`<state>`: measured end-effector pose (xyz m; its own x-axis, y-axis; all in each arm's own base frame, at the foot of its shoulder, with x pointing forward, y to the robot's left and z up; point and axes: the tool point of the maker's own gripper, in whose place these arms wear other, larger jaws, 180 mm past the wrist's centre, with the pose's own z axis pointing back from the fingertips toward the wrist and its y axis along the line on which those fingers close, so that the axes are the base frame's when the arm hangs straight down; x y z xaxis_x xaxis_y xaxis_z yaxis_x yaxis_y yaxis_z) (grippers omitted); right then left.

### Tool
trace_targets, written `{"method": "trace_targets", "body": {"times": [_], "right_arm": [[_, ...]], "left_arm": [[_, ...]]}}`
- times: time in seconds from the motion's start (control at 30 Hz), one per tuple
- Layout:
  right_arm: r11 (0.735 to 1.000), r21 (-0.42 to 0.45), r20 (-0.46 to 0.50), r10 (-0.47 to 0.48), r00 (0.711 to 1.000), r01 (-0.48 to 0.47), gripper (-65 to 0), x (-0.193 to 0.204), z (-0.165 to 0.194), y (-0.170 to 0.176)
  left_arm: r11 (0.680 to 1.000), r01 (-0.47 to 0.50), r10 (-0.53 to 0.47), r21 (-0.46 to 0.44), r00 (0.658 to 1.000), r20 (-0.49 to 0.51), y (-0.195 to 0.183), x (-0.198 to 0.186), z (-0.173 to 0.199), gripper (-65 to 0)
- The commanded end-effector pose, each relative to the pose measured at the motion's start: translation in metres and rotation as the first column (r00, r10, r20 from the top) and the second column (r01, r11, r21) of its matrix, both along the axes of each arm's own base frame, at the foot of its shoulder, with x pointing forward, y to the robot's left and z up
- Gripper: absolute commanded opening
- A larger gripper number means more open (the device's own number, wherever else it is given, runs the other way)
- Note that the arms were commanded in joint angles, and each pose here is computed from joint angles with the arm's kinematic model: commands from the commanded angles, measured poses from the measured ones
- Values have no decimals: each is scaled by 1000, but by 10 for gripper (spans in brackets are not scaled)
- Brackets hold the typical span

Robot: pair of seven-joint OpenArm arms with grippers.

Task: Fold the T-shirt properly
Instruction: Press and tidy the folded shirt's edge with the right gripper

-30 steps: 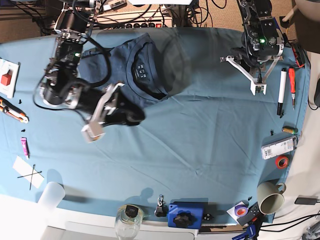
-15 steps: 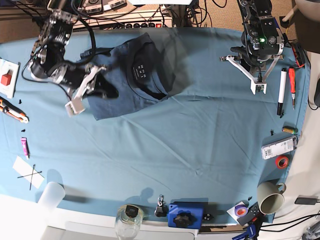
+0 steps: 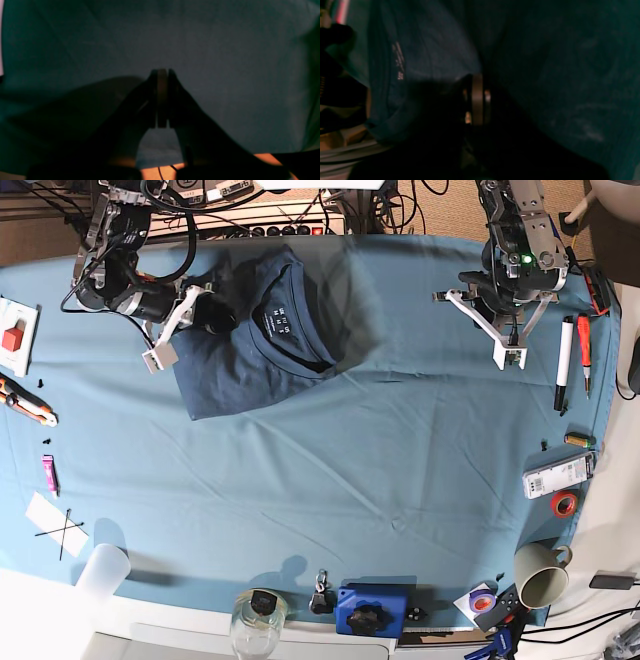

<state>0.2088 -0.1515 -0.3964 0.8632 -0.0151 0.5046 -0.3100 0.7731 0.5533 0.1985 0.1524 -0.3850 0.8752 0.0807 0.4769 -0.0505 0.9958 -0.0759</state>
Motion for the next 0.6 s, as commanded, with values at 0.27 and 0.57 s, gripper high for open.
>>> {"method": "trace_targets", "body": {"times": [0.27,0.57], "right_arm": [[997,38,259,62,964,-74,-650,34,79,11],[1000,-18,258,-17,966,22,-650,73,64,-12]], "left_arm": [[998,6,-9,58,999,35,14,6,9,-650],[980,100,-107,174,994,32,43,9,15,-650]]}}
